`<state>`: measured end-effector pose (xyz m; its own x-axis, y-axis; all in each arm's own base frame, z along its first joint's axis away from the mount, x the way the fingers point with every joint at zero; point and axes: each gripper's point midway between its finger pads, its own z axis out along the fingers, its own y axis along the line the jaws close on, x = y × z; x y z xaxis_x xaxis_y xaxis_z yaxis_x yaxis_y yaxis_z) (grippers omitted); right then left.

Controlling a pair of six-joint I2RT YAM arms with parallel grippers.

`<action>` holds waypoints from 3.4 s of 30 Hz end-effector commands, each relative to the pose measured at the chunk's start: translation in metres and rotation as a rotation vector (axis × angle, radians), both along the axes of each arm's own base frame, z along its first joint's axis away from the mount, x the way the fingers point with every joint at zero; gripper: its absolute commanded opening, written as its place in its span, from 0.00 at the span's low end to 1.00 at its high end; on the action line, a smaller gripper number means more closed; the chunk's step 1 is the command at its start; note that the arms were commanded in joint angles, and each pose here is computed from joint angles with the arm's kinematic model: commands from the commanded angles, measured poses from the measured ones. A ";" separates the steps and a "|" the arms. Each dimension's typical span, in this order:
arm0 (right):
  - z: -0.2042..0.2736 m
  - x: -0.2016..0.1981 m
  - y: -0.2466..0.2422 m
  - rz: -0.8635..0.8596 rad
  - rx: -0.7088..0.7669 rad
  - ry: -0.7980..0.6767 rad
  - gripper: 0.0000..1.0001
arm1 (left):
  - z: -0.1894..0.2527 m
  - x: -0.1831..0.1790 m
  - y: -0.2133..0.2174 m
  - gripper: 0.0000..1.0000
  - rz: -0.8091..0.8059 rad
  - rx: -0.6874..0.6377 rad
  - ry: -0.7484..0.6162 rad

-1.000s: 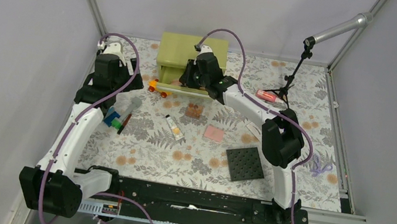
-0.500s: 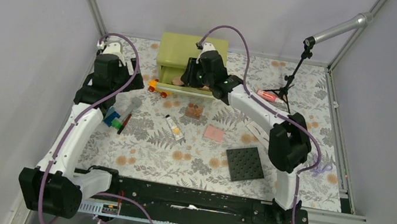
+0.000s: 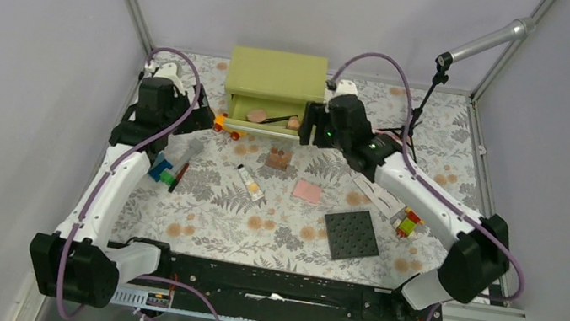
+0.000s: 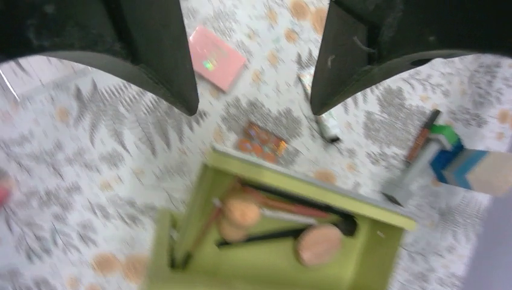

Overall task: Organize the makeup
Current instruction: Place the makeup tool in the drawer, then pick up the makeup tool from the center of the board.

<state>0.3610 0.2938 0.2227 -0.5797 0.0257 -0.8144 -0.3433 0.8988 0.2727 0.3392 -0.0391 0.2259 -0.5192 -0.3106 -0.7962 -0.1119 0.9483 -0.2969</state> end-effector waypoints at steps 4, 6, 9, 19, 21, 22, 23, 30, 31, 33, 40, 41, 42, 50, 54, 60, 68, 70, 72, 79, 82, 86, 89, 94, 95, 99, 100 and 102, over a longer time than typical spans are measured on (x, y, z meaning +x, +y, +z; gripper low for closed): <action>-0.044 -0.057 -0.077 -0.194 -0.038 0.176 0.88 | 0.021 0.016 -0.006 0.95 -0.005 -0.050 -0.036; -0.052 -0.071 -0.090 -0.197 -0.075 0.211 0.93 | 0.024 0.019 -0.004 0.97 0.005 -0.044 -0.040; -0.065 -0.086 -0.109 -0.210 -0.155 0.247 0.99 | 0.025 0.023 0.000 0.99 0.025 -0.031 -0.041; -0.120 -0.096 -0.138 -0.248 -0.361 0.342 0.99 | 0.002 0.036 -0.005 0.99 0.016 -0.050 0.023; -0.119 -0.093 -0.144 -0.304 -0.363 0.326 1.00 | 0.001 0.037 -0.002 0.99 0.029 -0.040 0.018; -0.117 -0.090 -0.145 -0.317 -0.352 0.313 1.00 | 0.000 0.038 -0.001 0.99 0.030 -0.041 0.010; -0.114 -0.088 -0.144 -0.320 -0.339 0.303 1.00 | -0.002 0.039 -0.001 0.99 0.029 -0.046 0.009; -0.115 -0.071 -0.124 -0.296 -0.281 0.301 1.00 | -0.011 0.040 -0.001 0.99 0.008 -0.081 0.030; -0.117 -0.069 -0.118 -0.281 -0.268 0.310 1.00 | -0.012 0.039 0.001 0.99 0.012 -0.081 0.032; -0.116 -0.063 -0.103 -0.250 -0.223 0.315 1.00 | -0.014 0.039 0.004 0.99 0.020 -0.087 0.033; -0.106 -0.046 -0.078 -0.204 -0.131 0.272 1.00 | -0.010 0.041 0.010 0.99 0.041 -0.074 0.005; -0.106 -0.044 -0.077 -0.199 -0.132 0.269 0.99 | -0.008 0.041 0.010 0.99 0.041 -0.072 -0.003; -0.106 -0.044 -0.074 -0.188 -0.131 0.268 1.00 | -0.006 0.042 0.011 0.99 0.042 -0.071 -0.010; -0.104 -0.023 -0.121 -0.416 -0.222 0.200 1.00 | 0.021 0.047 0.008 0.99 0.010 -0.059 -0.041; -0.107 -0.004 -0.214 -0.694 -0.108 0.288 1.00 | 0.017 0.042 -0.001 0.99 -0.017 -0.089 -0.040; -0.088 -0.021 -0.329 -1.097 0.020 0.201 1.00 | 0.008 0.037 -0.022 0.99 -0.051 -0.064 -0.032; -0.083 -0.101 -0.419 -1.530 -0.103 0.182 1.00 | 0.014 0.032 -0.038 0.99 -0.099 -0.137 -0.042; -0.091 -0.114 -0.427 -1.581 -0.103 0.197 1.00 | 0.013 0.031 -0.037 0.99 -0.095 -0.139 -0.043; -0.100 -0.116 -0.428 -1.565 -0.109 0.220 1.00 | 0.012 0.032 -0.040 0.99 -0.107 -0.151 -0.041; -0.141 -0.129 -0.426 -1.525 -0.182 0.364 1.00 | 0.006 0.036 -0.045 0.99 -0.128 -0.165 -0.018; -0.153 -0.134 -0.424 -1.509 -0.183 0.386 1.00 | 0.005 0.036 -0.047 0.99 -0.135 -0.170 -0.013; -0.160 -0.128 -0.425 -1.478 -0.186 0.397 0.99 | 0.004 0.036 -0.048 0.99 -0.140 -0.175 -0.010; -0.162 -0.124 -0.430 -1.465 -0.208 0.420 1.00 | 0.003 0.036 -0.047 0.99 -0.138 -0.172 -0.008; -0.177 -0.119 -0.433 -1.446 -0.152 0.475 1.00 | 0.000 0.036 -0.049 0.99 -0.142 -0.177 0.002; -0.179 -0.118 -0.433 -1.439 -0.140 0.484 1.00 | -0.001 0.037 -0.050 0.99 -0.145 -0.179 0.004; -0.185 -0.117 -0.434 -1.435 -0.140 0.507 0.99 | -0.004 0.039 -0.053 0.99 -0.157 -0.193 0.013; -0.186 -0.118 -0.435 -1.439 -0.144 0.509 0.99 | -0.004 0.039 -0.053 0.99 -0.159 -0.194 0.015; -0.188 -0.123 -0.436 -1.455 -0.151 0.513 0.99 | -0.004 0.039 -0.054 0.99 -0.160 -0.194 0.016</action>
<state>0.2291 -0.1371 0.0275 -0.3573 0.7405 -0.5692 0.9167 0.3947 -0.0619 0.3703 -0.0873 0.2093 -0.6145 -0.3634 -0.7003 -0.0131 0.8922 -0.4515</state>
